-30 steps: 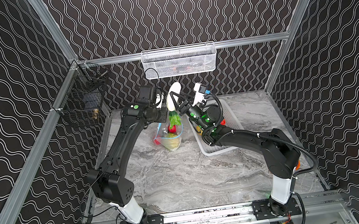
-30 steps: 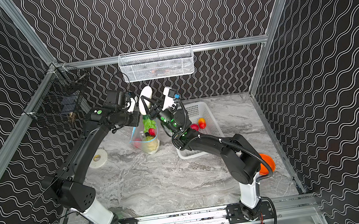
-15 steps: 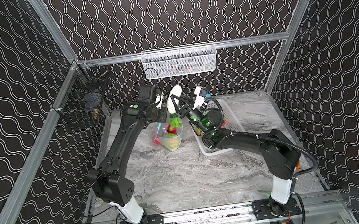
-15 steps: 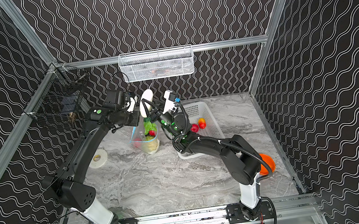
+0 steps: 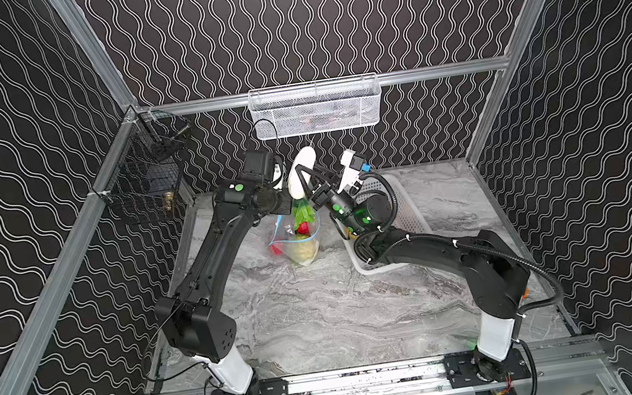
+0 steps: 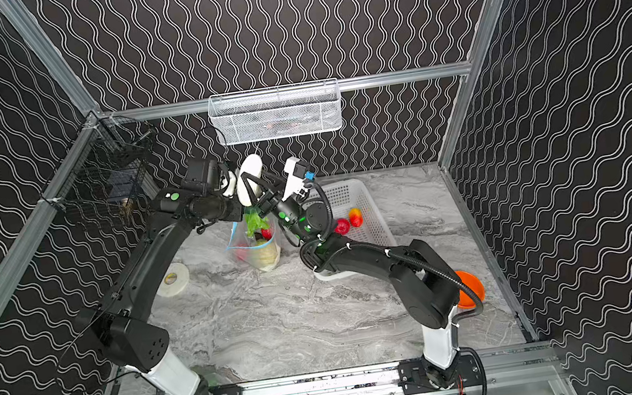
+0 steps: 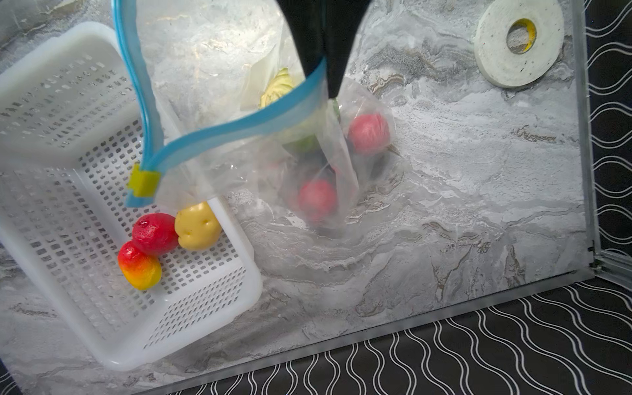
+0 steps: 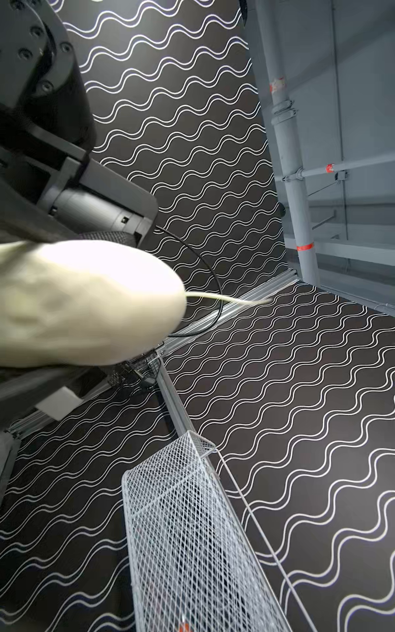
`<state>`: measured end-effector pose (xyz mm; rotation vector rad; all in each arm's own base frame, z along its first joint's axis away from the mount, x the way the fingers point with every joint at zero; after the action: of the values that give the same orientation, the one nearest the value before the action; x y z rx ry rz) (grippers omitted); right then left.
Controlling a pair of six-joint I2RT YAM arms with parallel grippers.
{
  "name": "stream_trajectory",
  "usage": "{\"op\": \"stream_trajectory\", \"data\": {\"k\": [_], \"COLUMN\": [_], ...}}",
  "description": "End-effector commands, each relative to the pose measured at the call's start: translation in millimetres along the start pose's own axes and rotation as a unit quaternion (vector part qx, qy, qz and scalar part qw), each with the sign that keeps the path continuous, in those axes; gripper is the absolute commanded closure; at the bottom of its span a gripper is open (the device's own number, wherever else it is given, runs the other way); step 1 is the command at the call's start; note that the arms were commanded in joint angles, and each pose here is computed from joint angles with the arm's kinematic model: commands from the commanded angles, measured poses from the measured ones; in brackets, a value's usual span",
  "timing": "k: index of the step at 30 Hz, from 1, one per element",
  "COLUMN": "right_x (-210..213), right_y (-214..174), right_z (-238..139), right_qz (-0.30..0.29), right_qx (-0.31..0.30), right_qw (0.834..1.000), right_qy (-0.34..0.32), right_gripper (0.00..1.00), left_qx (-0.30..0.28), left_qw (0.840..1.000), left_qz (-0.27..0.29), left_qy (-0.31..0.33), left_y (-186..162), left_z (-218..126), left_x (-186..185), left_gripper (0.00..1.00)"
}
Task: Place the food in the zip-top bag and seal the zipper
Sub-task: 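Carry the white radish with the right gripper toward the bag opening, then lower the white radish into the bag and open the right gripper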
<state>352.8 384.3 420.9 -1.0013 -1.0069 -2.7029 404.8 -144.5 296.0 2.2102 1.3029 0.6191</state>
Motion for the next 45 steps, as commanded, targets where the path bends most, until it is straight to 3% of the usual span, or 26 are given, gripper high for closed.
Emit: {"op": "stream_trajectory", "data": {"k": [1,17,30,45], "right_x": [-4.9,-43.7,-54.0,-82.3], "right_y": [-22.1,-45.7,-55.1,-96.3], "right_z": [-2.8,-31.3,-30.8,-29.1], "right_qz": [0.018,-0.017,-0.036,-0.094], "right_qx": [0.031,0.044,0.062,0.154], "right_qw": [0.999,0.996,0.993,0.972], "right_qy": [-0.001,-0.073,-0.093,-0.152], "right_gripper": [0.82,0.82,0.81,0.67], "left_qx": [-0.026,-0.041,-0.050,-0.054], "left_qw": [1.000,0.999,0.998,0.998], "left_qz": [0.001,-0.011,-0.011,-0.009], "left_qy": [-0.014,-0.015,-0.020,-0.013], "left_y": [9.4,12.8,16.9,32.6], "left_z": [-8.1,-19.4,-25.6,-25.5], "left_x": [-4.5,1.1,0.3,5.2], "left_gripper": [1.00,1.00,1.00,1.00]}}
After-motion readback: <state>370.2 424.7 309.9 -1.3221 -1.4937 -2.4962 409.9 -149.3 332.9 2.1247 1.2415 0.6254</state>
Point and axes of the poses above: each gripper's point midway between its finger pads, its own z axis out along the fingers, its own x axis along the line the jaws close on, y = z × x, the point moved 2 cm from there along -z, back along the fingers, and after that the axes turned 12 degrees about z, right-handed, at the moved point
